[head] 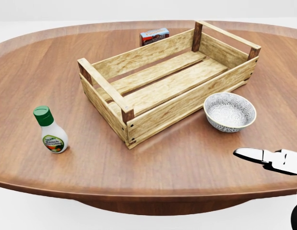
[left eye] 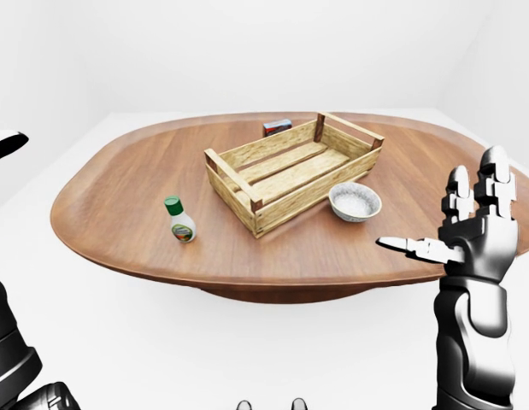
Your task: Pick up the salad dressing and put it in the tray.
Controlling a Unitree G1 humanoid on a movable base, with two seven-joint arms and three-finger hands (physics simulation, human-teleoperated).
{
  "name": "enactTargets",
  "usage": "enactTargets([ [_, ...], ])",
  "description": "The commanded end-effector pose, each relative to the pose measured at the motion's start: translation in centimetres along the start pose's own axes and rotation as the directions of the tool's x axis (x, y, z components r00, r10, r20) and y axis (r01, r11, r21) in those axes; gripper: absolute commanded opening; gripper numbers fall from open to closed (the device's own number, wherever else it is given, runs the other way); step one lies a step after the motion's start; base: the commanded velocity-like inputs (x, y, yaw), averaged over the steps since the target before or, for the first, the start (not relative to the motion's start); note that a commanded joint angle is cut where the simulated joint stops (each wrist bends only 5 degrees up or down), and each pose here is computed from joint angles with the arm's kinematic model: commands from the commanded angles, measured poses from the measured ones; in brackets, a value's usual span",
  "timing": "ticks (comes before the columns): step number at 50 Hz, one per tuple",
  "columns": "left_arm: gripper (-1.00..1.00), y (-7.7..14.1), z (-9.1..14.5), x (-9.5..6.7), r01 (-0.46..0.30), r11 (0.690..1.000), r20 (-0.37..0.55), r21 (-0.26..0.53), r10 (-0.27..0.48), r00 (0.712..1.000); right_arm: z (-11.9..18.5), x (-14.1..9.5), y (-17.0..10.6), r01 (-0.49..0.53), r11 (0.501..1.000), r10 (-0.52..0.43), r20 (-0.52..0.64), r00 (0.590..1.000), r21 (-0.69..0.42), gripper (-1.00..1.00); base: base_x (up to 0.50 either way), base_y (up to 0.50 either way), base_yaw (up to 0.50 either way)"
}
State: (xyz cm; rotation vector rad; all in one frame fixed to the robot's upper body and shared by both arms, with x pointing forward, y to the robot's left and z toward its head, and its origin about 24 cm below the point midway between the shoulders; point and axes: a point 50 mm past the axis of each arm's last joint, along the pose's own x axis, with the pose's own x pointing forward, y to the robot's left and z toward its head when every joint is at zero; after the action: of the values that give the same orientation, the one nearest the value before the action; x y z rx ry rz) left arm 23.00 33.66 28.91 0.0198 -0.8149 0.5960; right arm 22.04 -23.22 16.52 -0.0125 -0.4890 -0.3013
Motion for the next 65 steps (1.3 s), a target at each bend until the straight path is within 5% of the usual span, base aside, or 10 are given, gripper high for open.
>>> enactTargets([
  [1, 1.00, 0.3, -0.3, 0.3, -0.011, 1.000, -0.015, 0.007, 0.011, 1.000, -0.2, -0.3, -0.1, -0.033, 0.997, 0.034, -0.014, 0.999, 0.070, 1.00, 0.50, 0.05, 0.00],
  [16, 1.00, 0.5, -0.3, 0.2, -0.020, 1.000, -0.015, 0.004, 0.020, 1.000, -0.4, -0.7, 0.5, -0.095, 0.993, 0.097, -0.025, 0.995, 0.063, 1.00, 0.50, 0.04, 0.00],
  [31, 1.00, 0.4, -0.5, 0.2, -0.019, 1.000, -0.024, 0.005, 0.019, 1.000, -1.4, -0.7, 0.7, -0.085, 0.992, 0.078, -0.070, 0.994, -0.091, 1.00, 0.41, 0.34, 0.00],
  [50, 1.00, 0.5, -0.4, 0.3, -0.024, 1.000, -0.020, 0.001, 0.024, 0.999, -1.3, -0.9, 0.8, -0.110, 0.993, 0.106, -0.070, 0.992, -0.049, 1.00, 0.35, 0.46, 0.00],
  [65, 1.00, 0.4, -0.6, 0.1, -0.022, 1.000, -0.027, 0.003, 0.022, 0.999, -1.4, -1.3, 0.9, -0.147, 0.988, 0.150, -0.076, 0.986, 0.038, 1.00, 0.50, -0.01, 0.00],
])
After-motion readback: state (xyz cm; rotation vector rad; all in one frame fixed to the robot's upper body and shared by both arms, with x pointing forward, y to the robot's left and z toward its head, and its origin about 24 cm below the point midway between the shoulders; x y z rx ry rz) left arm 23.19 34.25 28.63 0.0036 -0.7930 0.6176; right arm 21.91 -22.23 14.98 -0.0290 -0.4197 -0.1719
